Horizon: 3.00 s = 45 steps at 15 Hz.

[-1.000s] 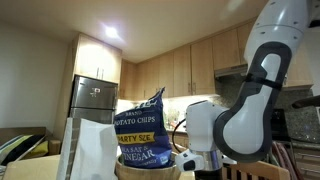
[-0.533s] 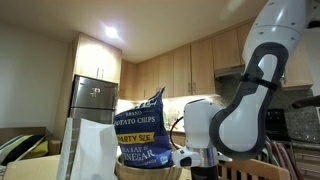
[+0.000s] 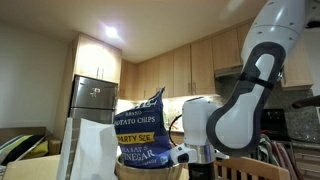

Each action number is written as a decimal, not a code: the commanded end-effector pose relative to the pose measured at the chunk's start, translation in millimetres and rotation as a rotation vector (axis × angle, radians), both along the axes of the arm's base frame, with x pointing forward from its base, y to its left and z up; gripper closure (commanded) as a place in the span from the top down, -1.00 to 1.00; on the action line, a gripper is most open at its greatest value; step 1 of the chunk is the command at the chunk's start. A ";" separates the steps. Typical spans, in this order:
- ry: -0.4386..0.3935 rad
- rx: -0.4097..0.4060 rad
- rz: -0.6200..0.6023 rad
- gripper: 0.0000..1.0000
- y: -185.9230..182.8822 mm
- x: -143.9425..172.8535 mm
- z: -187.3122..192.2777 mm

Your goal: Put the paper in the bowl

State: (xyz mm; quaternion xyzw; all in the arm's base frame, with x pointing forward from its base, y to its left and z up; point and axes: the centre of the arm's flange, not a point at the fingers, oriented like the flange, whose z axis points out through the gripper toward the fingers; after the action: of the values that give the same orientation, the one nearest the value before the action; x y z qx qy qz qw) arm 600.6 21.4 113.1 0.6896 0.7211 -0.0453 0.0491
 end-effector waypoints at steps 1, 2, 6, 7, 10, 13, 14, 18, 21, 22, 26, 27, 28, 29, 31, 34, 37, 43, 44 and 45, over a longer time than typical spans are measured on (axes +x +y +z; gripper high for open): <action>-0.016 0.005 -0.017 -1.00 -2.7 0.7 -6.5; -0.021 0.008 -0.022 -0.99 -2.5 -0.3 -4.9; -0.046 0.031 -0.051 -0.99 -3.7 -7.1 7.4; -0.061 0.040 -0.058 -0.99 -4.9 -10.2 13.6; -0.126 0.083 -0.080 -0.99 -11.0 -17.9 33.7; -0.194 0.125 -0.101 -0.99 -15.5 -24.3 56.1; -0.153 0.095 -0.077 -0.97 -13.5 -4.4 29.6; -0.172 0.102 -0.084 -0.97 -16.5 -11.6 45.0; -0.170 0.104 -0.083 -0.99 -15.5 -13.1 44.2; -0.170 0.100 -0.086 -0.99 -15.4 -12.8 42.7; -0.220 0.078 -0.160 -0.99 -18.0 -11.0 39.1; -0.230 0.078 -0.169 -0.99 -17.8 -10.8 38.6; -0.240 0.078 -0.188 -0.99 -18.4 -10.2 38.3; -0.246 0.076 -0.204 -0.99 -18.8 -9.6 38.2; -0.249 0.074 -0.224 -0.99 -20.3 -9.3 38.8; -0.177 0.067 -0.212 -0.47 -24.5 -13.0 40.3; -0.119 0.031 -0.215 -0.17 -23.1 -15.1 33.3; -0.055 -0.031 -0.183 0.71 -17.2 -20.4 33.4; -0.055 -0.039 -0.174 0.87 -16.0 -20.3 34.8; -0.057 -0.048 -0.162 0.98 -14.7 -19.7 36.2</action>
State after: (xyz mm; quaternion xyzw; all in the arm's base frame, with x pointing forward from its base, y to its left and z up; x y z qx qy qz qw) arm 578.3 1.3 137.9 0.7519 0.6551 -0.0296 0.0679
